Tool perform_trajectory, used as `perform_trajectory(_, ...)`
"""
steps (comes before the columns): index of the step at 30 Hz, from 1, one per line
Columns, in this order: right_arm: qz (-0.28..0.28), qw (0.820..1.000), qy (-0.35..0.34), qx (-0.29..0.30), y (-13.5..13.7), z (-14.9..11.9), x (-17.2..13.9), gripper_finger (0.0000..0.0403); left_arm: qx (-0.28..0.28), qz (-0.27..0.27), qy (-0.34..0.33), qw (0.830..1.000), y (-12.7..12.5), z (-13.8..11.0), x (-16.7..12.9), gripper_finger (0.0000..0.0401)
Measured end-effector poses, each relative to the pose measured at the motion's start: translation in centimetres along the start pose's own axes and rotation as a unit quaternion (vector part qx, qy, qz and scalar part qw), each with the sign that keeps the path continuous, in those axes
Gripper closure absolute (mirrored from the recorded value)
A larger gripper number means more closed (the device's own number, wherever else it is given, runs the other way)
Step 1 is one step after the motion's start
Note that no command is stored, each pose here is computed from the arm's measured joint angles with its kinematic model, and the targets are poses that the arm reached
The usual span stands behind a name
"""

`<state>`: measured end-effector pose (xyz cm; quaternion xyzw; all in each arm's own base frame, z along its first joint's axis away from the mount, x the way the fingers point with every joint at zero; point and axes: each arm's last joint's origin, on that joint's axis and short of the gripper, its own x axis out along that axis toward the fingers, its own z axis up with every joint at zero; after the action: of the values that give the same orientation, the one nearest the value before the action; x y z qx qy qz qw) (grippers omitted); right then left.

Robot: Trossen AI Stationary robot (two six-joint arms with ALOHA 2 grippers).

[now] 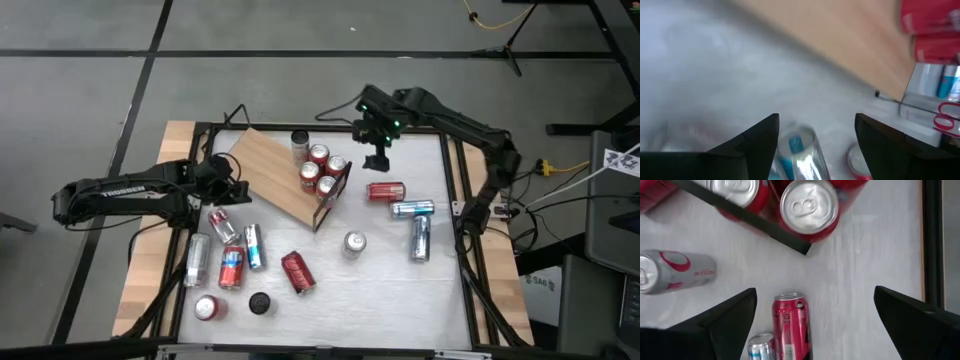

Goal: Pick and place cans onto a shelf
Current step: Put the right pink and white soda can on the shelf aligned with the other right pink and white soda can

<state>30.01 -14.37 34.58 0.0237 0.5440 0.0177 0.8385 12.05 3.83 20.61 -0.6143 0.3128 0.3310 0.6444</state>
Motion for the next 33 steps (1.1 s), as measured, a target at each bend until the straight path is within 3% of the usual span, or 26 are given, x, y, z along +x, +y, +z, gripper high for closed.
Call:
perform_trajectory(6, -0.031, 0.999, -0.041, -0.012, 1.3, -3.4, 0.5, 0.0013, -0.047, -0.01, 0.043, 0.998, 0.0, -0.3, 0.0, 0.0148)
perform_trajectory(15, -0.024, 0.999, -0.037, 0.017, 2.3, -6.8, 2.6, 0.0013, -0.04, -0.007, 0.03, 0.999, 0.0, -0.2, 0.0, 0.0148)
perform_trajectory(22, -0.018, 0.999, -0.026, 0.031, 2.2, -7.6, 4.2, 0.0013, -0.029, -0.013, 0.025, 0.999, -0.2, -0.1, 0.0, 0.0147)
perform_trajectory(33, -0.021, 0.999, -0.033, 0.027, 2.2, -7.5, 4.3, 0.0013, -0.001, 0.001, -0.011, 1.0, -0.3, -0.6, 0.2, 0.0147)
